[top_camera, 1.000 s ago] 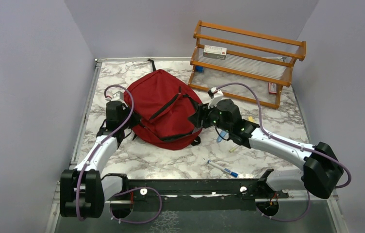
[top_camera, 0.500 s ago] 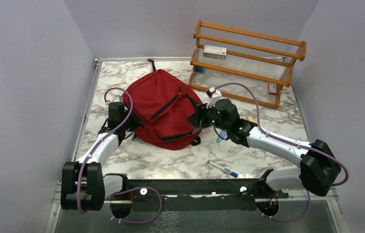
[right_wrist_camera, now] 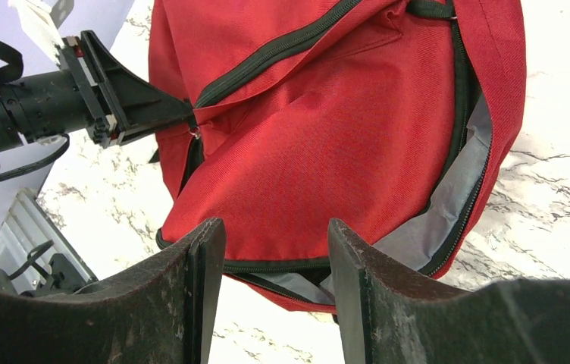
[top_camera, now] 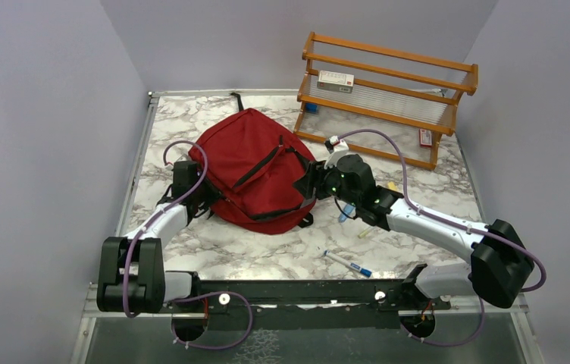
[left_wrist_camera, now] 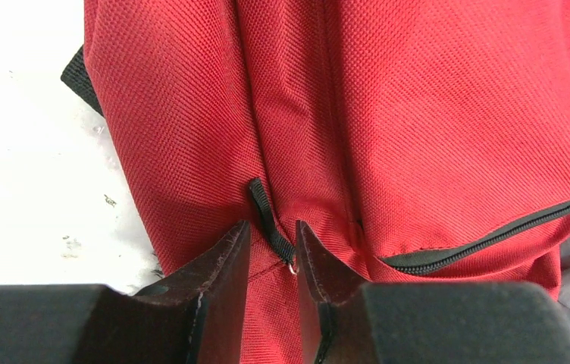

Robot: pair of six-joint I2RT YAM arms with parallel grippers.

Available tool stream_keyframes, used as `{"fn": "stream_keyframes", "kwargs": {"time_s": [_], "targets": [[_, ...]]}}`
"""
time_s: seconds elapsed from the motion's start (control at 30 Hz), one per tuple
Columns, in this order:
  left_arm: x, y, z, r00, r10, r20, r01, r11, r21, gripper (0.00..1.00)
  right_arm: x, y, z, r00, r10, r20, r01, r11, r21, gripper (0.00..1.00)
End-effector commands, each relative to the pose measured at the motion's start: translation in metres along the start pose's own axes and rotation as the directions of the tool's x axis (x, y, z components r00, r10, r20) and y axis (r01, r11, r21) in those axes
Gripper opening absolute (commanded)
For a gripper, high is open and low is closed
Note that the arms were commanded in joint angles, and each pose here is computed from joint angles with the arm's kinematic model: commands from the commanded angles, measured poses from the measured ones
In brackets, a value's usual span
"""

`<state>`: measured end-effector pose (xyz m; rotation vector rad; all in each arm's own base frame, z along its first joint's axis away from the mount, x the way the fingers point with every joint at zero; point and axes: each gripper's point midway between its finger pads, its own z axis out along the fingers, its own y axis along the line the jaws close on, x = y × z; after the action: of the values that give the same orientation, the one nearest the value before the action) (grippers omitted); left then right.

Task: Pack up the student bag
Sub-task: Zip the student bag at the center of the board.

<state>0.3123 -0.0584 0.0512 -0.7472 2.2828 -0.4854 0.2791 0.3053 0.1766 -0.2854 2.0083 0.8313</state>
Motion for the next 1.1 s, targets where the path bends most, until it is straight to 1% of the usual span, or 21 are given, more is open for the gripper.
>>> {"fn": "stream_keyframes", "kwargs": {"time_s": [0.0,0.23,0.3,0.4,0.5,0.63,0.67,0.83,1.07], "targets": [[-0.001,0.005,0.006,1.000,-0.006,0.012,0.007,1.000,-0.027,0.30,-0.001,-0.002,-0.002,1.000,0.008,0.006,-0.008,1.000,0.015,0.57],[-0.002,0.008,0.016,1.000,-0.006,0.028,0.007,1.000,-0.027,0.30,0.002,-0.003,-0.001,1.000,0.004,-0.002,-0.004,1.000,0.015,0.57],[-0.002,0.010,0.020,1.000,-0.006,0.020,0.007,0.999,-0.041,0.29,0.002,-0.003,-0.001,1.000,0.002,-0.003,-0.002,1.000,0.017,0.57],[0.001,0.014,0.023,1.000,-0.005,0.009,0.005,0.998,-0.057,0.23,0.002,-0.005,-0.001,1.000,0.004,-0.003,-0.004,1.000,0.021,0.57],[0.002,0.017,0.024,1.000,-0.001,0.006,0.001,0.998,-0.069,0.13,0.002,-0.005,-0.002,1.000,0.006,-0.002,-0.006,1.000,0.023,0.57],[-0.004,0.014,0.019,0.999,0.008,0.031,-0.006,0.998,-0.061,0.01,0.001,-0.007,-0.002,1.000,0.006,0.003,-0.006,0.999,0.036,0.57],[-0.007,0.011,0.017,0.999,0.012,0.040,-0.010,0.999,-0.053,0.00,0.000,-0.007,-0.002,1.000,0.004,0.004,-0.004,0.999,0.037,0.57],[-0.021,-0.011,0.001,0.995,0.062,0.081,-0.065,0.997,0.031,0.00,-0.002,-0.002,-0.002,1.000,-0.012,0.004,0.012,1.000,0.013,0.57],[-0.042,-0.040,-0.026,0.974,0.145,0.172,-0.169,0.976,0.136,0.00,-0.007,0.003,0.000,1.000,-0.021,0.016,0.021,1.000,-0.010,0.57]]}}
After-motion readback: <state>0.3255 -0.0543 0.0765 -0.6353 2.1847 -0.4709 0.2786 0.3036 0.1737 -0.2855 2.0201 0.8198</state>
